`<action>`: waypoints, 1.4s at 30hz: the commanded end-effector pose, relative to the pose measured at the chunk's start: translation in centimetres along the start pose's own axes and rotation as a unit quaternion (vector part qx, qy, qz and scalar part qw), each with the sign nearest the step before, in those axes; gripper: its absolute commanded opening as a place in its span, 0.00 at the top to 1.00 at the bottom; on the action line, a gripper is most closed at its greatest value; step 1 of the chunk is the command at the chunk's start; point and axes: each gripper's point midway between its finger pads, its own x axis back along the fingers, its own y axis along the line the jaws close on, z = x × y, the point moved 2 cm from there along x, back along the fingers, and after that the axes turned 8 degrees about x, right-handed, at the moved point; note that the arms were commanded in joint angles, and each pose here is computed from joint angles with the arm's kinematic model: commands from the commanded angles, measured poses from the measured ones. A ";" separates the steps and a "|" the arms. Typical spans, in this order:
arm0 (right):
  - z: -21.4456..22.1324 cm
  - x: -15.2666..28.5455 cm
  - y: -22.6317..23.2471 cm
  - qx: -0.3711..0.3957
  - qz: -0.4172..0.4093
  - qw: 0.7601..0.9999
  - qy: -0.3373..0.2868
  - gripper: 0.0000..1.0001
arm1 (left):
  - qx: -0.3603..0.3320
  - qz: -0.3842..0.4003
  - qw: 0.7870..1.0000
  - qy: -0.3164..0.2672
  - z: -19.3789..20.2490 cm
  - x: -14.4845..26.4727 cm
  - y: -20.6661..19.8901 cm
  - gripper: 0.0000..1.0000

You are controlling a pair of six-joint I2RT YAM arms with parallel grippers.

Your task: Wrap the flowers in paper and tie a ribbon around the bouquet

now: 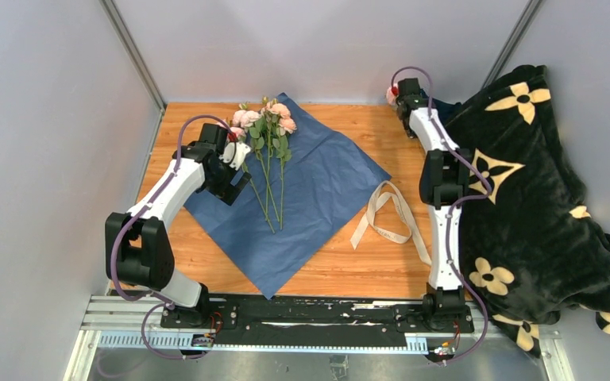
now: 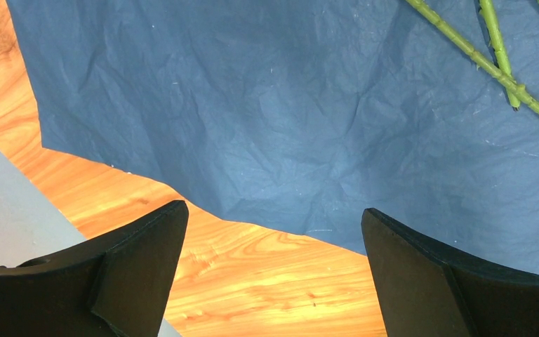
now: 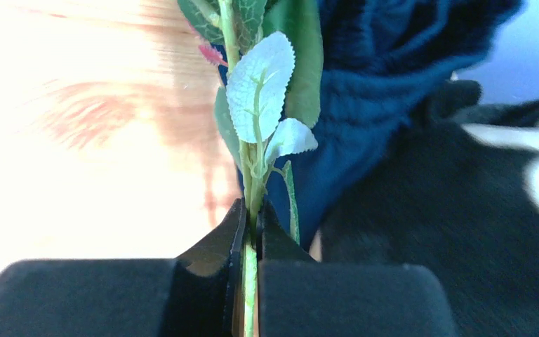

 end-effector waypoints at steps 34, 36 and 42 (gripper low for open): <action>-17.9 29.8 35.9 -0.232 -0.497 0.798 -0.249 0.78 | 0.018 -0.008 0.998 -0.059 0.2 3.2 1.3 0.00; -17.9 29.8 35.5 -0.214 -0.487 0.808 -0.253 0.63 | 0.017 -0.009 0.998 -0.060 0.2 3.3 1.3 0.00; -16.6 35.1 28.9 -0.055 -0.456 0.818 -0.347 0.40 | 0.003 -0.012 0.998 -0.067 0.2 4.2 1.5 0.00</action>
